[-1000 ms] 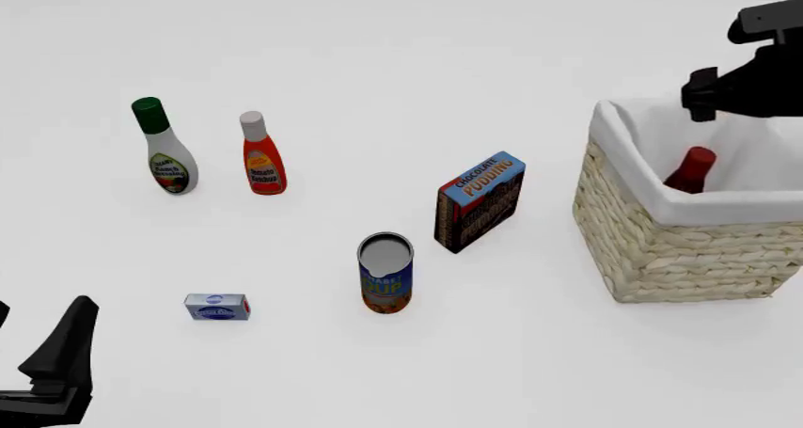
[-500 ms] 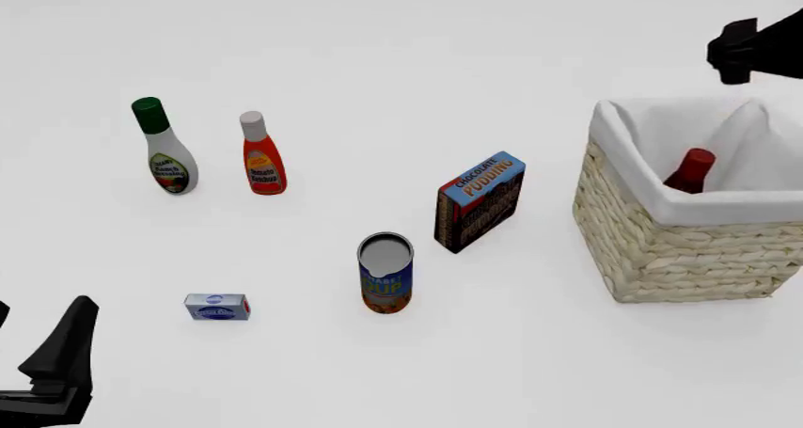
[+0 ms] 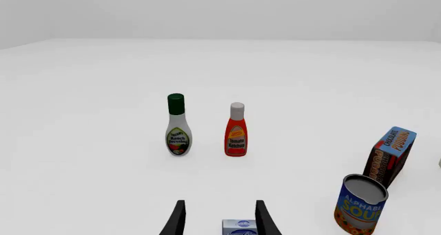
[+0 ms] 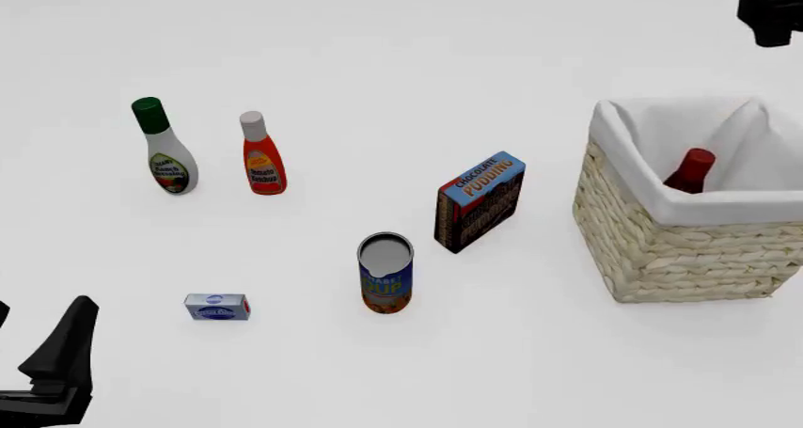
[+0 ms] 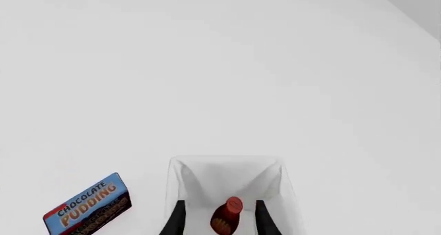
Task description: Pick the bbq sauce and place it in the basket.
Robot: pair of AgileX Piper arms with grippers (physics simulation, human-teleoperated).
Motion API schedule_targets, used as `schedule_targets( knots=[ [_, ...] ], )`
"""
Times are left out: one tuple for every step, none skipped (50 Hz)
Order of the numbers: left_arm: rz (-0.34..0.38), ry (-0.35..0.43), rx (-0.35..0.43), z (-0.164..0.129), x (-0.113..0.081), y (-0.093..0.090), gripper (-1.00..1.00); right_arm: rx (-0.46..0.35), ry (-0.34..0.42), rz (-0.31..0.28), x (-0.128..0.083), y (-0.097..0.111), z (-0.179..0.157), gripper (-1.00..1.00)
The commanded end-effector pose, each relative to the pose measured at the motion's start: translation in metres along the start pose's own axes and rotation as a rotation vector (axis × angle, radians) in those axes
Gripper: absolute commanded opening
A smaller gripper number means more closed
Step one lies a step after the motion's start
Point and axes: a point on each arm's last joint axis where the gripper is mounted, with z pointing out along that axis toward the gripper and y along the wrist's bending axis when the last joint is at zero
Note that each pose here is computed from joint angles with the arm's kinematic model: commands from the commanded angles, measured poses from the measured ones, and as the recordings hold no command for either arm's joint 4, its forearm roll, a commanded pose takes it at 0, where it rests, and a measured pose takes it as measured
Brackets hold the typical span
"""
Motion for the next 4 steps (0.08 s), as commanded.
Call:
schedule_targets(
  knots=[
    [0.0, 0.0, 0.0, 0.0, 0.0, 0.0, 1.0, -0.006, -0.032, 0.01, -0.0032, 0.0024, -0.0178, 1.0],
    [0.0, 0.0, 0.0, 0.0, 0.0, 0.0, 1.0, -0.006, -0.033, 0.011, -0.0033, 0.0024, -0.0183, 1.0],
    [0.0, 0.0, 0.0, 0.0, 0.0, 0.0, 1.0, -0.005, -0.038, 0.015, -0.0036, 0.0024, -0.0205, 1.0],
    [0.0, 0.0, 0.0, 0.0, 0.0, 0.0, 1.0, -0.005, -0.04, 0.016, -0.0036, 0.0023, -0.0221, 1.0]
  ],
)
